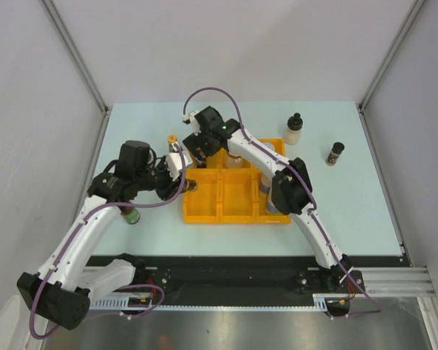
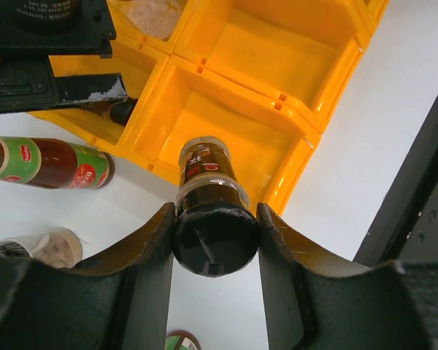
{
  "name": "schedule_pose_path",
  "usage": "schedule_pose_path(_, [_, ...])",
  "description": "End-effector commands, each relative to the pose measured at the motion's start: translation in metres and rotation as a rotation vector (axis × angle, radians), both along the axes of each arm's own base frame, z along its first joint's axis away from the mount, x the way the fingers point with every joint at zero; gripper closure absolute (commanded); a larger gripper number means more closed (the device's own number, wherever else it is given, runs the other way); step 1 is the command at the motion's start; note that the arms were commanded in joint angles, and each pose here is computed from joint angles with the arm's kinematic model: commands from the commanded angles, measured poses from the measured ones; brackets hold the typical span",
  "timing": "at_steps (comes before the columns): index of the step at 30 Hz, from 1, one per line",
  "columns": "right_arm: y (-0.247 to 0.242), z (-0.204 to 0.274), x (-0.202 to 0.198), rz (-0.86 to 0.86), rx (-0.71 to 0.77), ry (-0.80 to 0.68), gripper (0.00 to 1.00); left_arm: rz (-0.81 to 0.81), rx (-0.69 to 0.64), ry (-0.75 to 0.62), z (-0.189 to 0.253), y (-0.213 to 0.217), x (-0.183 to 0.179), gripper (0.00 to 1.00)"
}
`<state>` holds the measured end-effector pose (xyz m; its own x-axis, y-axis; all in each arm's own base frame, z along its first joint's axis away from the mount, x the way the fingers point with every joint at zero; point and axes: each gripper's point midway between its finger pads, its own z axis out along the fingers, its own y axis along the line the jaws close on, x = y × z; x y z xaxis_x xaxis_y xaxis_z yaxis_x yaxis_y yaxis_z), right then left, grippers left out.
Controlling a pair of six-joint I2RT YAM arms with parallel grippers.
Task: Organize the condiment bottles
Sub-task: Pick up the bottle from the storage box.
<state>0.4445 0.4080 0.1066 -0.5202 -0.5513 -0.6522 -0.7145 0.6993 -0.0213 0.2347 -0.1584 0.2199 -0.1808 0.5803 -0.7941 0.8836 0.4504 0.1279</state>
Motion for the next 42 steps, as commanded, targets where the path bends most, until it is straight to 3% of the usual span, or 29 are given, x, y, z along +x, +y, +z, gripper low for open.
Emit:
schedule_pose_path(1, [0.014,-0.002,0.004,-0.034,0.058,0.012,0.09,-0.015,-0.03,-0.021,0.006,-0.006,0.001,1.0])
schedule_pose_path(30, [-0.013,-0.09,-0.015,-0.098,-0.18,0.096,0.22,-0.009,-0.028,-0.032,0.0,-0.003,-0.003,1.0])
schedule_pose_path(36, [-0.017,-0.088,-0.011,-0.146,-0.19,0.077,0.25,0.063,-0.084,-0.134,0.038,0.0,0.008,1.0])
schedule_pose_path(42, [-0.013,-0.099,-0.018,-0.185,-0.164,0.132,0.25,0.291,-0.201,-0.317,0.111,0.018,0.035,1.0])
